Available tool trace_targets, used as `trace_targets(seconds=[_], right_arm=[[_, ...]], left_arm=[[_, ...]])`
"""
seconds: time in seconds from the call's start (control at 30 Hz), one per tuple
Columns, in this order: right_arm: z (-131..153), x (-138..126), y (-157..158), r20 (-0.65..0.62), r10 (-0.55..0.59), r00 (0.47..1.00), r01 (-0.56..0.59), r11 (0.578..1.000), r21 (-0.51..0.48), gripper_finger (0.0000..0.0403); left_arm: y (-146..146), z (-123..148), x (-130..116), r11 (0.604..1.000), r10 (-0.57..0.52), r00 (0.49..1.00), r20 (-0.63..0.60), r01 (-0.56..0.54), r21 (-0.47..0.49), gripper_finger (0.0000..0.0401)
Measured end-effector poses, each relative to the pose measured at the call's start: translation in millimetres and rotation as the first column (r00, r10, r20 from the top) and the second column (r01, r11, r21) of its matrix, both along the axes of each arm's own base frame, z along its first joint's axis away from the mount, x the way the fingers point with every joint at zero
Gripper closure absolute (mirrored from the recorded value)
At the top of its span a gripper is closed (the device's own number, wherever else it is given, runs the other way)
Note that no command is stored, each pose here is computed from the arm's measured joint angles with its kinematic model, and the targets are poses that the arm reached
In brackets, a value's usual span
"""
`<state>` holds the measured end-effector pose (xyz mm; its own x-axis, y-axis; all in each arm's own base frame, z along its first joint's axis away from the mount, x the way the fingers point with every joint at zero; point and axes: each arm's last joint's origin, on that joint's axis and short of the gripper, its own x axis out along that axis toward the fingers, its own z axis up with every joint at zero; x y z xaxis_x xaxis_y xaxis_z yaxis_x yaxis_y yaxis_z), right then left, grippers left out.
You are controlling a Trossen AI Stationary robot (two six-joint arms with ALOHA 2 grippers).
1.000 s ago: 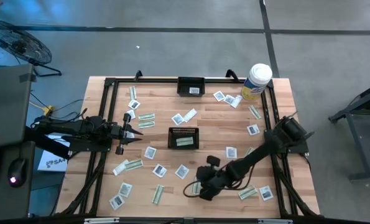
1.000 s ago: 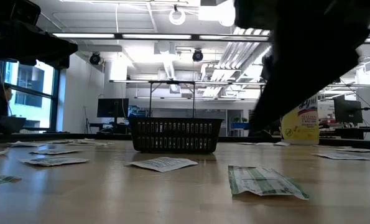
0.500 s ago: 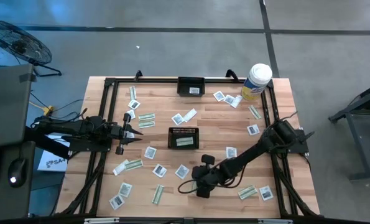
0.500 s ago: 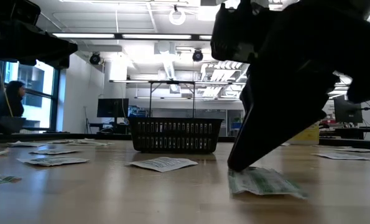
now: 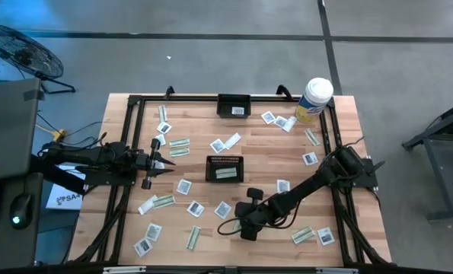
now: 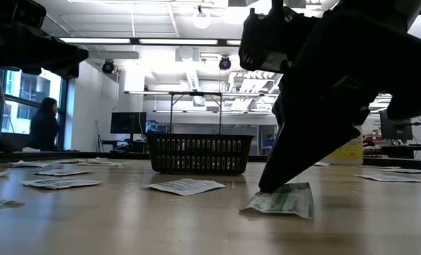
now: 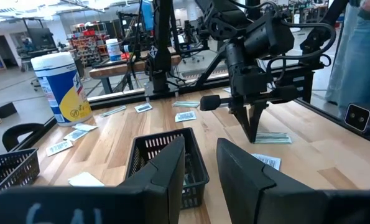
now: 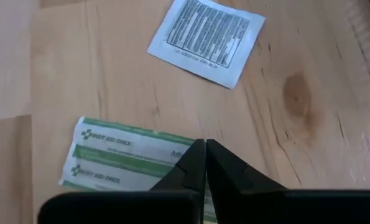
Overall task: Pick & Place First Aid Supplies
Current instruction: Put the bandage into the bottom black basket
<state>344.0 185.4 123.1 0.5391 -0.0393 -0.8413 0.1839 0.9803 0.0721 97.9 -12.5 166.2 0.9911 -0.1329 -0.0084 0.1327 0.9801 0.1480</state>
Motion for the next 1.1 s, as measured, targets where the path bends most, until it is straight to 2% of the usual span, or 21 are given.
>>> trace_targets(seconds=[0.1,0.2,0.33,0.5,0.63,0.73,0.93,1.1], right_arm=[[11,1,1,-0.010,0.011,1.000,-0.011,1.000,0.019,0.0400],[40,7,5,0.035,0.006,0.999,-0.007,1.000,0.025,0.0400],[76,17,4,0.063,-0.027,0.998,0.029,0.999,-0.044,0.0401],[128,38,-12,0.218,-0.173,0.960,0.197,0.976,-0.094,0.0400],[145,53,-38,0.314,-0.285,0.906,0.339,0.931,-0.134,0.0401],[142,59,-62,0.335,-0.384,0.860,0.447,0.884,-0.134,0.0401],[100,58,-112,0.271,-0.570,0.776,0.613,0.782,-0.110,0.0401],[65,54,-133,0.237,-0.605,0.760,0.630,0.776,-0.040,0.0401]], left_arm=[[0,0,0,1.000,0.000,1.000,0.000,0.000,0.000,0.0309],[0,0,0,1.000,0.000,1.000,0.000,0.000,0.000,0.0309],[0,0,0,1.000,0.000,1.000,0.000,0.000,0.000,0.0309],[0,0,0,1.000,0.000,1.000,0.001,0.000,0.000,0.0309],[0,0,0,1.000,0.000,1.000,0.000,0.000,0.000,0.0309],[0,0,0,1.000,0.000,1.000,0.000,0.000,0.000,0.0309],[0,0,0,1.000,0.000,1.000,0.000,0.000,0.000,0.0309],[0,0,0,1.000,0.000,1.000,0.000,0.000,0.000,0.0309]])
